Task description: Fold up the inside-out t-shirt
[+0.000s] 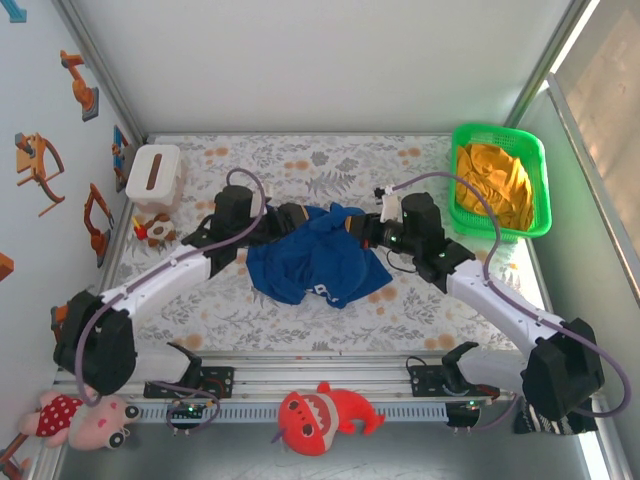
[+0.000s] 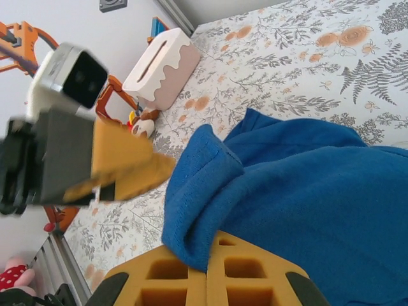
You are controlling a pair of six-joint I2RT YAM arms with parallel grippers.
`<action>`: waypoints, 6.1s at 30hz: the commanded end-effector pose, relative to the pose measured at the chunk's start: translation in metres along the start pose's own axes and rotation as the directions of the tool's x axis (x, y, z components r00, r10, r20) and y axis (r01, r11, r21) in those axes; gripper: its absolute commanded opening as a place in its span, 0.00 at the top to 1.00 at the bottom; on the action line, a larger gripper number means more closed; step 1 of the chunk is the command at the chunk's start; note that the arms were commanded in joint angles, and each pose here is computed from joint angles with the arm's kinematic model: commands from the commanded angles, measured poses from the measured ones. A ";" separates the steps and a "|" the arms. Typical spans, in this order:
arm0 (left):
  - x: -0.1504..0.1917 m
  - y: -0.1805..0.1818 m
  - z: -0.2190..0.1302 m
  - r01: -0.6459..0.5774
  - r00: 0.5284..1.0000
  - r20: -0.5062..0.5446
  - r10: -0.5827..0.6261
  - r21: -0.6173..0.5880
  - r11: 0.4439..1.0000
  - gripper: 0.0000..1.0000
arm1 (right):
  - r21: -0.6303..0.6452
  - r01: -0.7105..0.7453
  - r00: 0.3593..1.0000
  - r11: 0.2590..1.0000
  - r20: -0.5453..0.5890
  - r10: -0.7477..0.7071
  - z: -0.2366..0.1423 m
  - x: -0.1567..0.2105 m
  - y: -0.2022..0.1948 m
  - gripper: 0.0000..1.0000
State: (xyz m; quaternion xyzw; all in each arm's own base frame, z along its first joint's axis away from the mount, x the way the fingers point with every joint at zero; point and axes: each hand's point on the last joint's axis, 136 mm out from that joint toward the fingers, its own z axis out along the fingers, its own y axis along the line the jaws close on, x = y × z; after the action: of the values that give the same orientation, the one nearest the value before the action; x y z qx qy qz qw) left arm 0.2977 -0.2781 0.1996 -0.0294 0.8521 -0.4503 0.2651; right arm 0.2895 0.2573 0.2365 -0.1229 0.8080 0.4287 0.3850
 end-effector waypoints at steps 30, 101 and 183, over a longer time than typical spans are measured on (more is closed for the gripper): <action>-0.035 -0.053 0.030 -0.528 0.846 0.068 0.529 -0.036 0.849 1.00 | 0.092 -0.100 0.992 0.991 0.090 0.092 -0.020 -0.014 -0.031 1.00; -0.010 -0.046 0.002 -0.039 0.989 -0.121 0.084 0.332 0.942 0.33 | 0.195 0.034 0.990 0.980 0.127 -0.059 -0.065 -0.045 0.029 1.00; 0.036 0.120 -0.038 0.244 0.963 0.020 -0.268 -0.487 0.839 0.48 | 0.507 -0.208 0.970 0.837 0.217 0.110 -0.103 -0.026 -0.099 1.00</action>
State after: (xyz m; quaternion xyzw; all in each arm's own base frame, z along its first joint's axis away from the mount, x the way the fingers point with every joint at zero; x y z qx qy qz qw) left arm 0.2763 -0.2083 0.1196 -0.1511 0.9246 -0.3044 0.1720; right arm 0.3025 0.1160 0.2306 0.0873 0.8669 0.2328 0.4321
